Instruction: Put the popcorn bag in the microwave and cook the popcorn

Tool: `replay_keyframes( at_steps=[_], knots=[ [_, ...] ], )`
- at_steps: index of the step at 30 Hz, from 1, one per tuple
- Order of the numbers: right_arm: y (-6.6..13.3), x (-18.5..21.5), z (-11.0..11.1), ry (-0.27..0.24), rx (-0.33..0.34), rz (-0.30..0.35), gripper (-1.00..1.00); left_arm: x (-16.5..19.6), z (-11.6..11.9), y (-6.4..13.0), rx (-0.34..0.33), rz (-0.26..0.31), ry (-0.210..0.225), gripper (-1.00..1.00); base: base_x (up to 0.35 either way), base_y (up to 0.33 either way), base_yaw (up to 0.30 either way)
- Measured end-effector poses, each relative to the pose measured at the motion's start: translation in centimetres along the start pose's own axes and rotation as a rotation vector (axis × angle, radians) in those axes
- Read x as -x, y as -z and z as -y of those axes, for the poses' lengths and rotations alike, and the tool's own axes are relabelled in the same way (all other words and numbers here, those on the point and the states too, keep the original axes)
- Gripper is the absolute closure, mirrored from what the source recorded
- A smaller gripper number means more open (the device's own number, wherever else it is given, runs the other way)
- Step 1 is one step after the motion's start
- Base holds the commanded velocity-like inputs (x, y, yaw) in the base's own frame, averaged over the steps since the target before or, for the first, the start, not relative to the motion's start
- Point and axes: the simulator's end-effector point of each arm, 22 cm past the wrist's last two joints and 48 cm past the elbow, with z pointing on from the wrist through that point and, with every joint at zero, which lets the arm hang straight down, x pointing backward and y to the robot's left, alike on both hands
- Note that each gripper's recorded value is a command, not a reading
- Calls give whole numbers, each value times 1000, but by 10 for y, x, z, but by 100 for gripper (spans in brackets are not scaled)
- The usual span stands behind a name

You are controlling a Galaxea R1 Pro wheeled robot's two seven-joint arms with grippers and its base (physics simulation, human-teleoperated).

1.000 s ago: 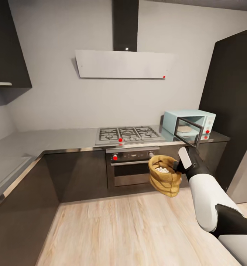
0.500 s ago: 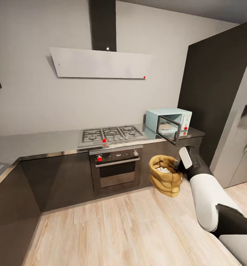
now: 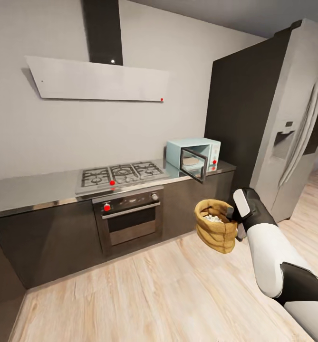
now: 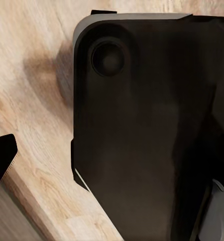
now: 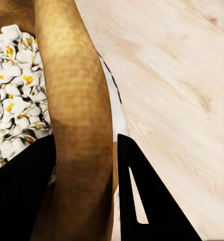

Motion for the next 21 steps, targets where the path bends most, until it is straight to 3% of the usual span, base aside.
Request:
replay_keyframes(
  at_steps=[21],
  knots=[
    [0, 1, 2, 0, -4, 1, 100, 0, 0, 0, 0, 1, 0, -100, 0, 0, -289]
  ],
)
